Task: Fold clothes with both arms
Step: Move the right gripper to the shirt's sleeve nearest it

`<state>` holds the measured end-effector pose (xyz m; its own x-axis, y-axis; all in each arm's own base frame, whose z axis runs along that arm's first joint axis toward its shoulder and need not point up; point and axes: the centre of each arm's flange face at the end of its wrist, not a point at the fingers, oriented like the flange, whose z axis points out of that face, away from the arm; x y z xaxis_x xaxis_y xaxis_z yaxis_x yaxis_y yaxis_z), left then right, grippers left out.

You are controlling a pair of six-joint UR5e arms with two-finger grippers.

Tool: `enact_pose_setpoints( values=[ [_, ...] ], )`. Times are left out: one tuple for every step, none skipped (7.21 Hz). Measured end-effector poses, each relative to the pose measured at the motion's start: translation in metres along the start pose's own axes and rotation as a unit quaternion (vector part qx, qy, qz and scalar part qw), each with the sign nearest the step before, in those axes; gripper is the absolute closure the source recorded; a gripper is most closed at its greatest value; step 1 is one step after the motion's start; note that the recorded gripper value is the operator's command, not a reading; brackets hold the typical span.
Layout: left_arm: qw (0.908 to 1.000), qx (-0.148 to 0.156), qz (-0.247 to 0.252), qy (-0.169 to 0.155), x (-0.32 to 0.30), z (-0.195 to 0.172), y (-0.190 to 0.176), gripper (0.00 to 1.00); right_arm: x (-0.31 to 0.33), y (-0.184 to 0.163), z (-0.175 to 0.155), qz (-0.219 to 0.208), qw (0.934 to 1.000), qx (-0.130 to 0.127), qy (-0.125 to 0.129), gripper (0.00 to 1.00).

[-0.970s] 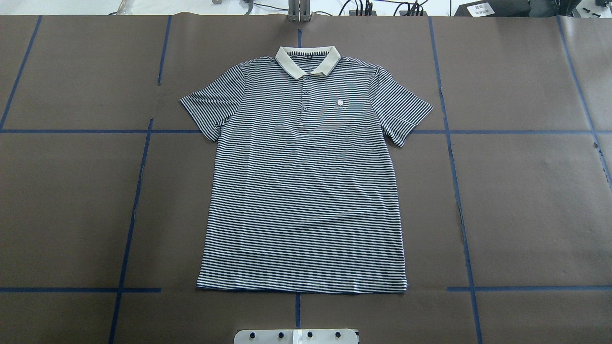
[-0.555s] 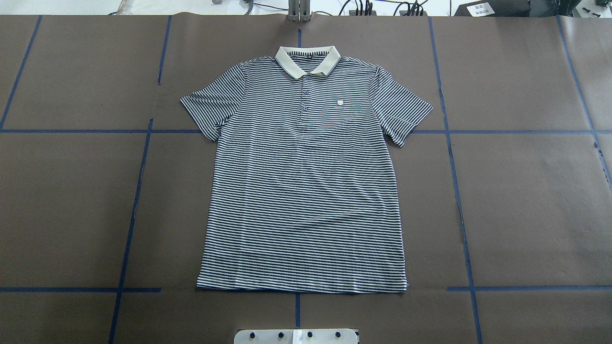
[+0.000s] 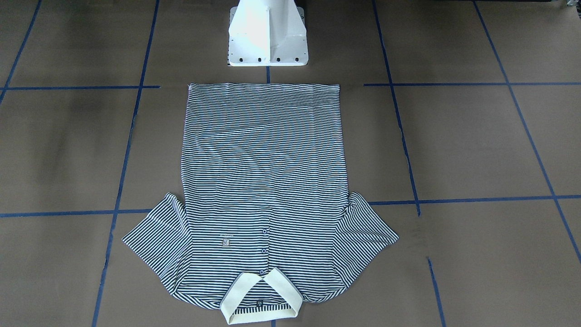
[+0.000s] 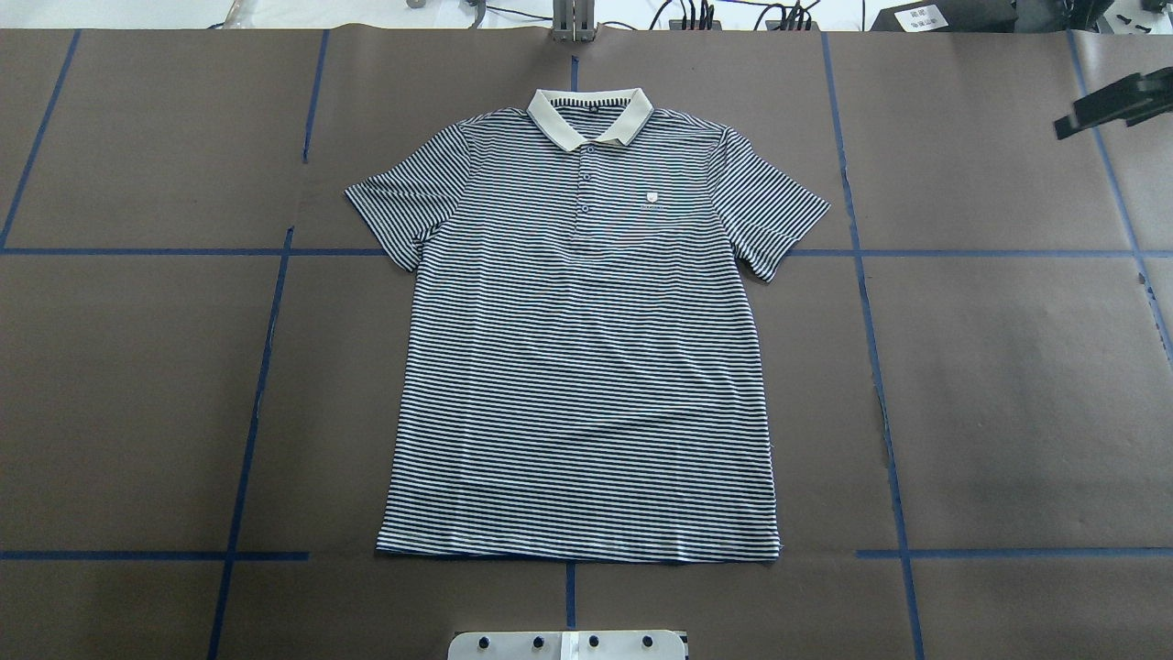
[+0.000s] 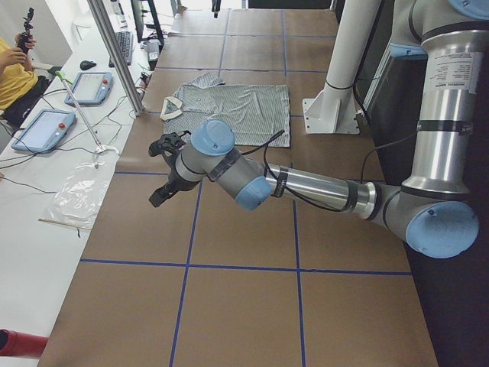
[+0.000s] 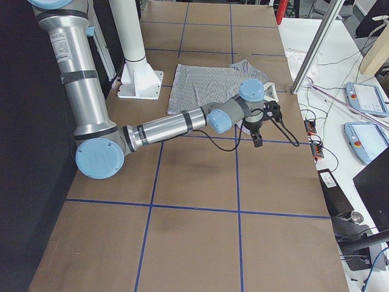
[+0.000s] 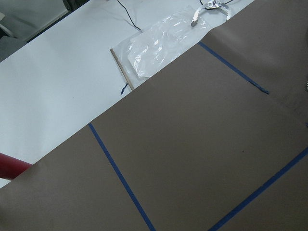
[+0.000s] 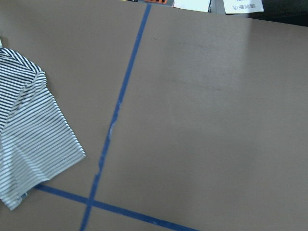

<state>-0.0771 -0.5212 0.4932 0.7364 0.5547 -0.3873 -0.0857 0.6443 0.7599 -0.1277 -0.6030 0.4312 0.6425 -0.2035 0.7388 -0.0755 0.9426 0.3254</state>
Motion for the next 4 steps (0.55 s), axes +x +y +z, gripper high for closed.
enact_pose_setpoints(
  values=[
    [1.0000, 0.001, 0.000, 0.003, 0.001, 0.000, 0.000, 0.00, -0.049, -0.010, 0.034, 0.025, 0.9996, 0.015, 0.002, 0.21],
    [1.0000, 0.002, 0.001, 0.008, 0.002, -0.001, -0.001, 0.00, -0.085, -0.012, 0.068, 0.054, 0.9981, 0.029, -0.001, 0.29],
    [0.9999, 0.003, 0.001, 0.010, 0.003, -0.001, -0.002, 0.00, -0.114, -0.013, 0.100, 0.076, 0.9963, 0.041, 0.001, 0.30],
    [0.9999, 0.003, 0.002, 0.011, 0.003, -0.001, -0.002, 0.00, -0.133, -0.011, 0.127, 0.086, 0.9951, 0.049, 0.011, 0.31]
  ],
)
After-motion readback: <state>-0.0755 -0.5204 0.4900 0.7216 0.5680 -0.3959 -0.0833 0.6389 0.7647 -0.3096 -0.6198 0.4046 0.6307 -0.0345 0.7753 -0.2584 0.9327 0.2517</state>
